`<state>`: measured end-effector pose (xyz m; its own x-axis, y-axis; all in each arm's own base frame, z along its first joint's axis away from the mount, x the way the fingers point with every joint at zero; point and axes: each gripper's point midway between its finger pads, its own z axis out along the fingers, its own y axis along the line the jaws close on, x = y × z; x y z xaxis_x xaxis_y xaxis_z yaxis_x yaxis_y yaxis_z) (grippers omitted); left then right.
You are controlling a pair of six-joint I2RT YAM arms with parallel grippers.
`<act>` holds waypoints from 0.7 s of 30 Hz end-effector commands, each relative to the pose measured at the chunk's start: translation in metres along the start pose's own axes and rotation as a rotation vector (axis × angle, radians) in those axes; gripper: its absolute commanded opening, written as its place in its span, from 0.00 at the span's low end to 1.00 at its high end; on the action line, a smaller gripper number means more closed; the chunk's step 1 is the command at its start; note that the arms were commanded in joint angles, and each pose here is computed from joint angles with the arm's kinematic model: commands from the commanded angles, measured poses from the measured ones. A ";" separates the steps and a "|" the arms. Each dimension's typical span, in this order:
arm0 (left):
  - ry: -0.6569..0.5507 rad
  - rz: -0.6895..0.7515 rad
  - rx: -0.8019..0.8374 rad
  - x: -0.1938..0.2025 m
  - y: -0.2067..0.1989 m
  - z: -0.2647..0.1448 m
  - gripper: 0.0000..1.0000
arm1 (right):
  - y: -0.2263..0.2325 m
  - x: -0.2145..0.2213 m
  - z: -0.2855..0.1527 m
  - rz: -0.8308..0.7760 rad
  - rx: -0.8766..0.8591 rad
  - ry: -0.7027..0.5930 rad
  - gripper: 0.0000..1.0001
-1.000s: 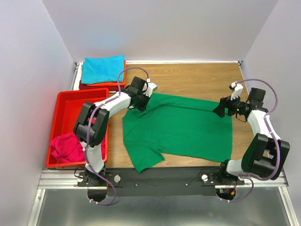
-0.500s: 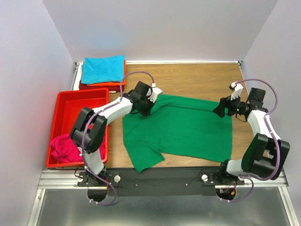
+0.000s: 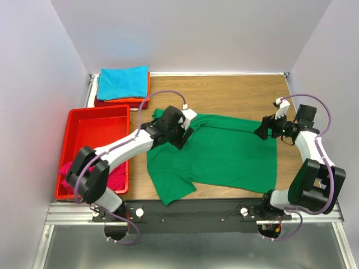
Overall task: Fold and stack the t-shirts
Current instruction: Fold the tshirt
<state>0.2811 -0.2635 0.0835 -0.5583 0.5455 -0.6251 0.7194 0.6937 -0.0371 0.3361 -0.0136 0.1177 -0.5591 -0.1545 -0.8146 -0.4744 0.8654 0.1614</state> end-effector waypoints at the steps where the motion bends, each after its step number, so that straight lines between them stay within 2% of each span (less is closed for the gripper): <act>1: -0.241 -0.051 -0.193 -0.066 0.040 -0.037 0.75 | 0.006 0.010 0.000 0.024 -0.020 0.020 0.88; 3: -0.265 -0.075 -0.107 -0.081 0.038 -0.033 0.75 | 0.006 0.009 0.000 0.024 -0.021 0.019 0.88; 4: -0.215 -0.100 -0.065 -0.073 0.038 -0.015 0.75 | 0.006 0.009 0.000 0.028 -0.020 0.019 0.88; 8: -0.166 -0.176 0.108 -0.074 0.032 0.018 0.75 | 0.007 0.010 -0.001 0.024 -0.016 0.018 0.88; 14: -0.126 -0.243 0.133 -0.073 0.035 0.053 0.72 | 0.006 0.012 -0.001 0.024 -0.015 0.024 0.88; 19: -0.052 -0.246 0.130 -0.054 0.040 0.078 0.60 | 0.006 0.012 -0.001 0.022 -0.015 0.024 0.88; 21: -0.034 -0.246 0.133 -0.048 0.039 0.083 0.58 | 0.006 0.012 -0.001 0.021 -0.015 0.023 0.88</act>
<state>0.3734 -0.2946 0.0534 -0.6994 0.3394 -0.6290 0.6017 0.7545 -0.2620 0.3337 -0.0128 0.1141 -0.5669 -0.1520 -0.8096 -0.4728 0.8649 0.1687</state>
